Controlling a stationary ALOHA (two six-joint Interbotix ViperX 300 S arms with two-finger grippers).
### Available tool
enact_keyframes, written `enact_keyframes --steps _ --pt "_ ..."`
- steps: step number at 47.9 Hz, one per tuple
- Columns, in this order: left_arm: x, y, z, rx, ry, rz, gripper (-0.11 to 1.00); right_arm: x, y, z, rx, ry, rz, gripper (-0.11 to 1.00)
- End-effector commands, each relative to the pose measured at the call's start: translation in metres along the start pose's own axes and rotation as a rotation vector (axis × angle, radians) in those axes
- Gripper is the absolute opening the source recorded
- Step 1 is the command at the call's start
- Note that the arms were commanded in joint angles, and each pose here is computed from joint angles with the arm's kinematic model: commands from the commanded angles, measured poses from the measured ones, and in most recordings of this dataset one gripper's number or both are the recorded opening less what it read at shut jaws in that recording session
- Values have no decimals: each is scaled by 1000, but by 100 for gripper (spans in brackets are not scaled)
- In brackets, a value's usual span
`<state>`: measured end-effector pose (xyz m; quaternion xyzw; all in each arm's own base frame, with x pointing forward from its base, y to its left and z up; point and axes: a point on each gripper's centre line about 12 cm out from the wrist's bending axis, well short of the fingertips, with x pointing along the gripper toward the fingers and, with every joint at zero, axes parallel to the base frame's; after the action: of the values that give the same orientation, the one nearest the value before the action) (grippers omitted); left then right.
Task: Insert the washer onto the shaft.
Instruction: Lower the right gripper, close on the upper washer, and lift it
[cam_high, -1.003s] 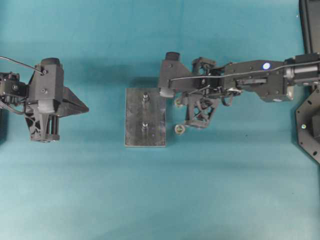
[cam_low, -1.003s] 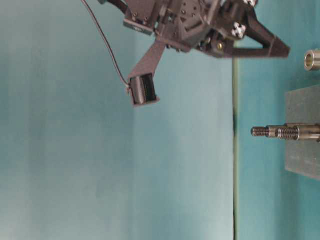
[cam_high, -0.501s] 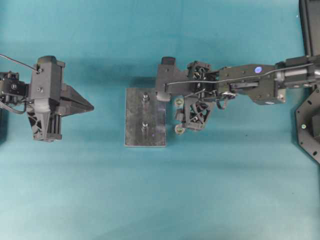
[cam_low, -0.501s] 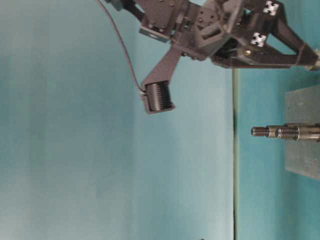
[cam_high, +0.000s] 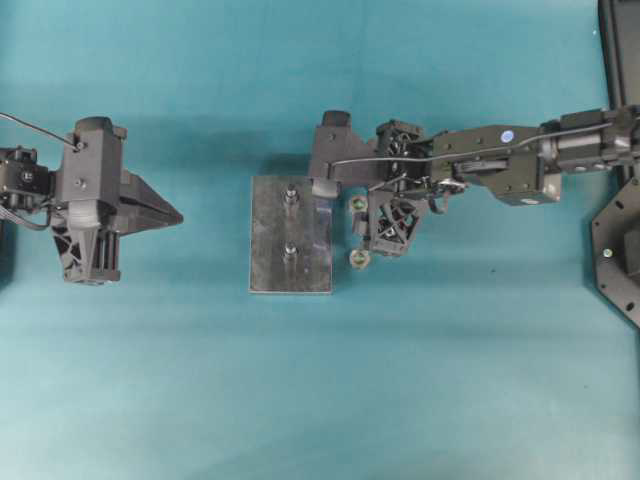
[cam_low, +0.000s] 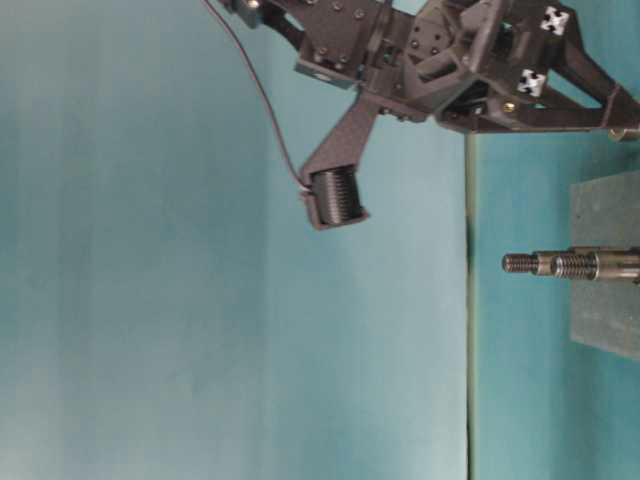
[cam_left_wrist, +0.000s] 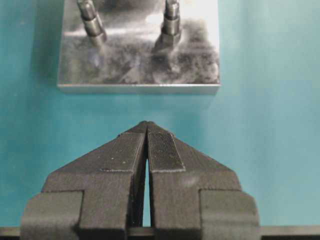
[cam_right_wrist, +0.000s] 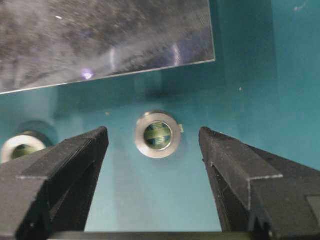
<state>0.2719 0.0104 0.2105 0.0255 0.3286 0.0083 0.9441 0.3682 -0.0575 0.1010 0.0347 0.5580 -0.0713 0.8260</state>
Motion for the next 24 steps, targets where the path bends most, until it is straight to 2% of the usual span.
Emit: enact_keyframes --steps 1,14,24 --pt "-3 1 7 2 -26 3 0 -5 -1 9 -12 -29 -2 79" --pt "-3 0 7 3 -26 2 0 -2 -2 8 -9 -26 -3 77" --pt "-2 0 7 3 -29 2 0 -1 -5 7 -4 -23 -6 67"
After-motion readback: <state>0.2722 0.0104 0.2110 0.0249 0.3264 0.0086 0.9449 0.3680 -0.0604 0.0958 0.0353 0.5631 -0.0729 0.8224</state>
